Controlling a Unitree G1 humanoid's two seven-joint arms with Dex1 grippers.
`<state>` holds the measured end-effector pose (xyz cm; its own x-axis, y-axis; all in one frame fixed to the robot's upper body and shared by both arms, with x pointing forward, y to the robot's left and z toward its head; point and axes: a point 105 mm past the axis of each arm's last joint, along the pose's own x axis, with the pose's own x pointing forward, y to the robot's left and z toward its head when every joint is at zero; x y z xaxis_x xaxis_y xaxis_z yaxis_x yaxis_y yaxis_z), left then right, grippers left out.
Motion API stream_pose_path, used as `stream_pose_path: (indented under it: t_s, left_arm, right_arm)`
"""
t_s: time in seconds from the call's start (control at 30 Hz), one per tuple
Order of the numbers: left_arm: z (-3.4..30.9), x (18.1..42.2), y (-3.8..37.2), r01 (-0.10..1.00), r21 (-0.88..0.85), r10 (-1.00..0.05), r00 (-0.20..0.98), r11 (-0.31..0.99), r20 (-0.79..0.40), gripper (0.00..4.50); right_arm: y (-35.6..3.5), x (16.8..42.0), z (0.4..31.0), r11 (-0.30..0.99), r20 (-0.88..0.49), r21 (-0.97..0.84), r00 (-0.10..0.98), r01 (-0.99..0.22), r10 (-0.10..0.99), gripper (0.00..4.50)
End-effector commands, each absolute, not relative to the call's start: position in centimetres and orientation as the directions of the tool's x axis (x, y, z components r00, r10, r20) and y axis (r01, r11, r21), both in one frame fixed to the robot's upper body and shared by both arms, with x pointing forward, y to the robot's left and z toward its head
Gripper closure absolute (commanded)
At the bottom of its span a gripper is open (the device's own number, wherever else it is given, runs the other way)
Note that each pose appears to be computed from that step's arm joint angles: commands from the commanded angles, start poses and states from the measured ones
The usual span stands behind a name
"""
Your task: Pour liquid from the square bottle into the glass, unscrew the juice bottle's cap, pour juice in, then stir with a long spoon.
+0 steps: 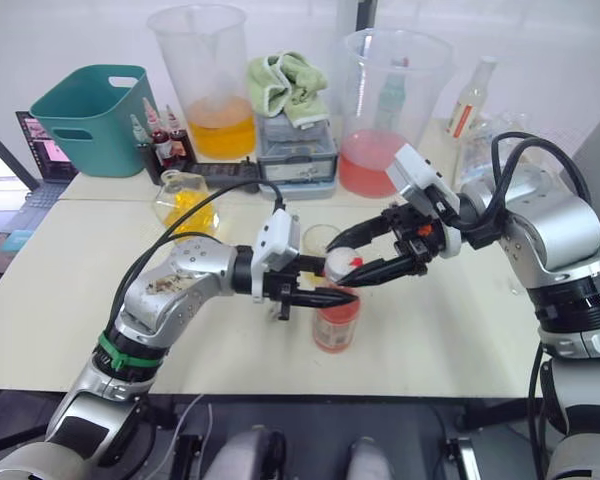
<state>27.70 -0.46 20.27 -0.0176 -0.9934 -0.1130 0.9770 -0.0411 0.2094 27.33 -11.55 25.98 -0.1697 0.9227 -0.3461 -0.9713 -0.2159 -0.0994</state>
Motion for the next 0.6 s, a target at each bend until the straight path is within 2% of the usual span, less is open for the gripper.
stream_pose_path:
  t_s: [0.03,0.07,0.1,0.33,0.5,0.6]
  left_arm:
    - [19.7,27.6,-0.9,0.978,0.202,-0.991,-0.029,-0.056,-0.134,2.99]
    - [19.7,27.6,-0.9,0.978,0.203,-0.991,-0.029,-0.056,-0.133,2.99]
    - [19.7,27.6,-0.9,0.978,0.203,-0.991,-0.029,-0.056,-0.132,2.99]
    - [19.0,26.8,-1.6,0.98,0.186,-0.991,-0.05,-0.072,-0.121,2.99]
    - [18.8,26.4,-1.8,0.982,0.163,-0.991,-0.079,-0.097,-0.112,2.99]
    - [18.9,26.3,-2.0,0.98,0.167,-0.99,-0.087,-0.106,-0.113,2.99]
  right_arm:
    - [-12.5,26.5,28.0,-0.19,-0.318,-0.192,-0.123,-0.963,0.94,0.4]
    - [-12.7,26.5,28.1,-0.169,-0.309,-0.204,-0.1,-0.964,0.946,0.03]
    - [-12.8,26.5,28.3,-0.157,-0.304,-0.209,-0.088,-0.965,0.949,0.01]
    - [-14.3,24.2,28.2,0.2,-0.136,-0.245,0.237,-0.949,0.962,0.01]
    - [-13.4,22.9,26.9,0.446,-0.016,-0.242,0.463,-0.862,0.886,0.01]
    - [-13.0,22.5,26.0,0.514,-0.002,-0.23,0.529,-0.826,0.849,0.01]
